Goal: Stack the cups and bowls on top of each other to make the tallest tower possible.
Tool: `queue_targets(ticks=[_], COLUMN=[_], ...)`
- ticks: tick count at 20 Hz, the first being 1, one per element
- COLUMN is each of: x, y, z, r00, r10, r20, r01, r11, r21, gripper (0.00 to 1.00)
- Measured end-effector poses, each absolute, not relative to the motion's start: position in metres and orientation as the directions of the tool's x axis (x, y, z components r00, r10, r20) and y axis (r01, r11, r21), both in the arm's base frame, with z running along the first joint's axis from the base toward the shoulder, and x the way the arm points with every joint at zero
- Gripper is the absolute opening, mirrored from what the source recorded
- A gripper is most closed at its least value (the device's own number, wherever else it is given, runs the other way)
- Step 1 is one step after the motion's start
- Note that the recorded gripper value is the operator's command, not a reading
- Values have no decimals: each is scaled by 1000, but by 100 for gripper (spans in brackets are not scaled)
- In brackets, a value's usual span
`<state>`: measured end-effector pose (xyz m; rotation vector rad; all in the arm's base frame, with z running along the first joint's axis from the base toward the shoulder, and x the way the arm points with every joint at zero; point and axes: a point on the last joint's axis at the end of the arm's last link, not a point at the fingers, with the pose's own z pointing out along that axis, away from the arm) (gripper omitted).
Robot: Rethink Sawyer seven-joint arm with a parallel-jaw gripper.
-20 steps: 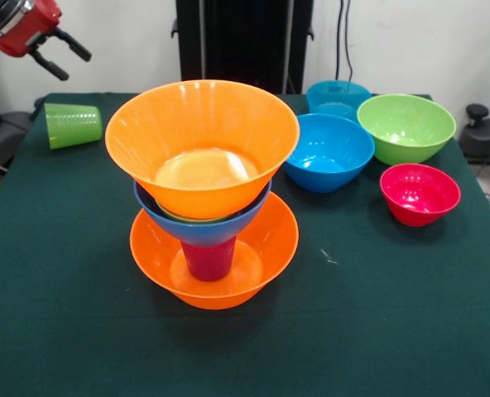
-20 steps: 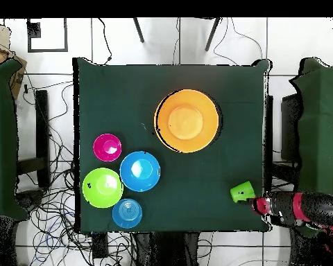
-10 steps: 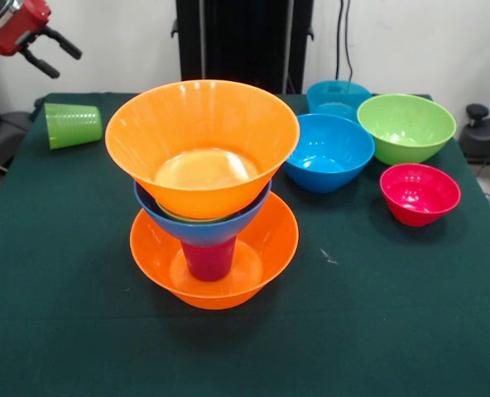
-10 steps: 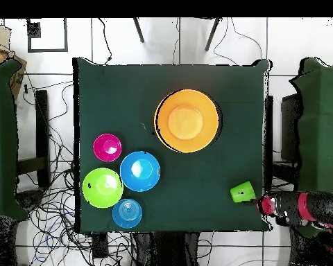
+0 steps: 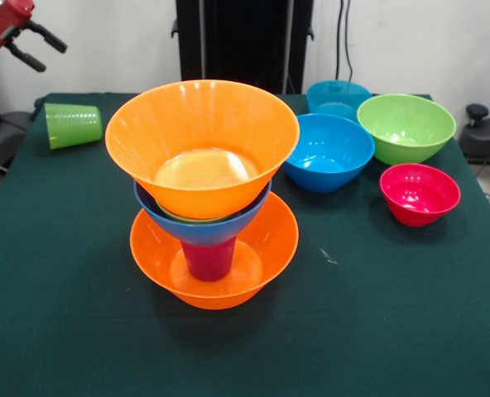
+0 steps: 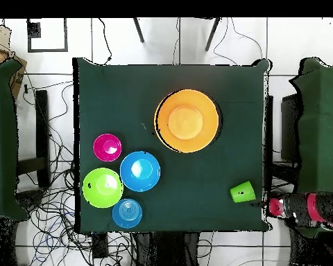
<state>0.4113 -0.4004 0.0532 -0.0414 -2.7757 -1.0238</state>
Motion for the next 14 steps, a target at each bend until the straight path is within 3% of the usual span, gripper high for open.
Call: queue_targets(ticks=[14], x=[421], y=[-432], z=[45], r00=[-985], r10=[18], r20=[170], r01=[124], r11=[762], r21=[636], gripper=[100])
